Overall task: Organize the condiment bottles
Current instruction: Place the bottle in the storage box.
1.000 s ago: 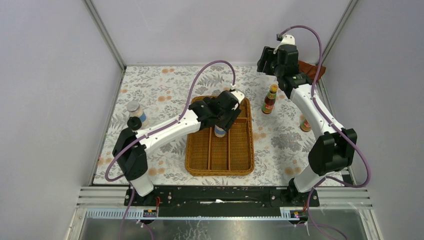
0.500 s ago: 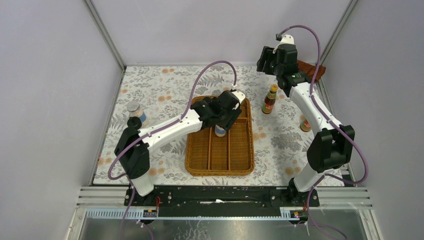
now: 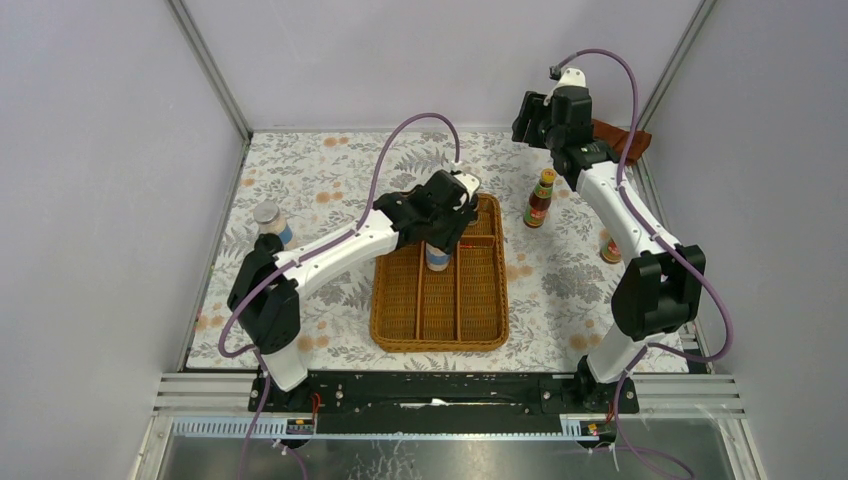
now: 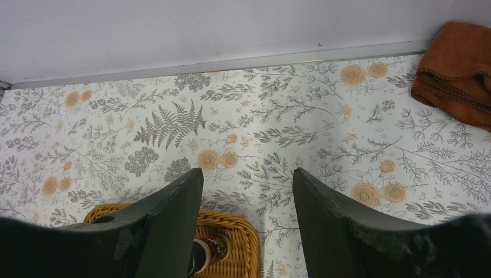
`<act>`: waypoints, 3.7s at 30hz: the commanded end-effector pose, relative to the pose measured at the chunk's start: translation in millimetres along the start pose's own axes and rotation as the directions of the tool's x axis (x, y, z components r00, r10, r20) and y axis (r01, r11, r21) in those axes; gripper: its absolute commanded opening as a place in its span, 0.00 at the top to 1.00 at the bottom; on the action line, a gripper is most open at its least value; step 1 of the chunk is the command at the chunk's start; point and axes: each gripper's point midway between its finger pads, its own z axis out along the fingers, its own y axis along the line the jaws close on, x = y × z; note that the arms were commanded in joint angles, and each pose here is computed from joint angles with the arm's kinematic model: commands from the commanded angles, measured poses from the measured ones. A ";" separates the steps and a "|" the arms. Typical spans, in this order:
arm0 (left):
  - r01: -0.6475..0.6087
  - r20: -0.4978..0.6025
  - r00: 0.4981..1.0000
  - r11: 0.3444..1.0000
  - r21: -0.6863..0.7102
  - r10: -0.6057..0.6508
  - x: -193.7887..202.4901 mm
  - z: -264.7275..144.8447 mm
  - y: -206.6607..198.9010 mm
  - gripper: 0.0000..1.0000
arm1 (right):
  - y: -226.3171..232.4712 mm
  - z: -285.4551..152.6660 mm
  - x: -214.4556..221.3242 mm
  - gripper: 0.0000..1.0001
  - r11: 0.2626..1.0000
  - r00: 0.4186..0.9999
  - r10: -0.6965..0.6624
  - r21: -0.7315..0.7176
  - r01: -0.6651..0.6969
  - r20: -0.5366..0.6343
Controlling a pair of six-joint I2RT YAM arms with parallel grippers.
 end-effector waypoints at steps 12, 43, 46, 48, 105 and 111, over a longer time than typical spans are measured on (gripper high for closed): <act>0.055 0.067 0.996 0.993 0.104 -0.063 -28.8 -3.3 -12.8 1.00 | 8.1 -1.3 -32.0 0.34 1.000 0.997 0.010 -0.027 -0.008 0.079; 0.079 0.006 0.997 0.997 -0.008 -0.079 -5.7 0.1 5.9 0.87 | 6.7 -11.4 -27.3 0.34 0.999 0.997 0.015 -0.030 -0.013 0.078; 0.083 -0.004 0.997 0.997 0.004 -0.083 -2.8 1.4 2.9 0.87 | 5.0 -13.3 -27.2 0.34 1.000 0.997 0.015 -0.024 -0.013 0.081; 0.085 -0.008 0.996 0.996 0.009 -0.085 -1.6 2.2 2.0 0.84 | 4.6 -14.0 -25.8 0.34 1.000 0.997 0.014 -0.022 -0.013 0.079; 0.571 0.485 0.790 0.739 -0.358 -0.375 -119.2 -130.6 169.8 0.17 | 13.1 -39.2 -50.2 0.34 0.998 0.989 0.034 -0.059 -0.025 0.146; 0.687 0.435 0.726 0.561 -0.462 -0.532 -50.4 -121.3 257.8 0.18 | 19.6 -33.1 -45.8 0.34 0.993 0.987 0.082 -0.099 -0.069 0.141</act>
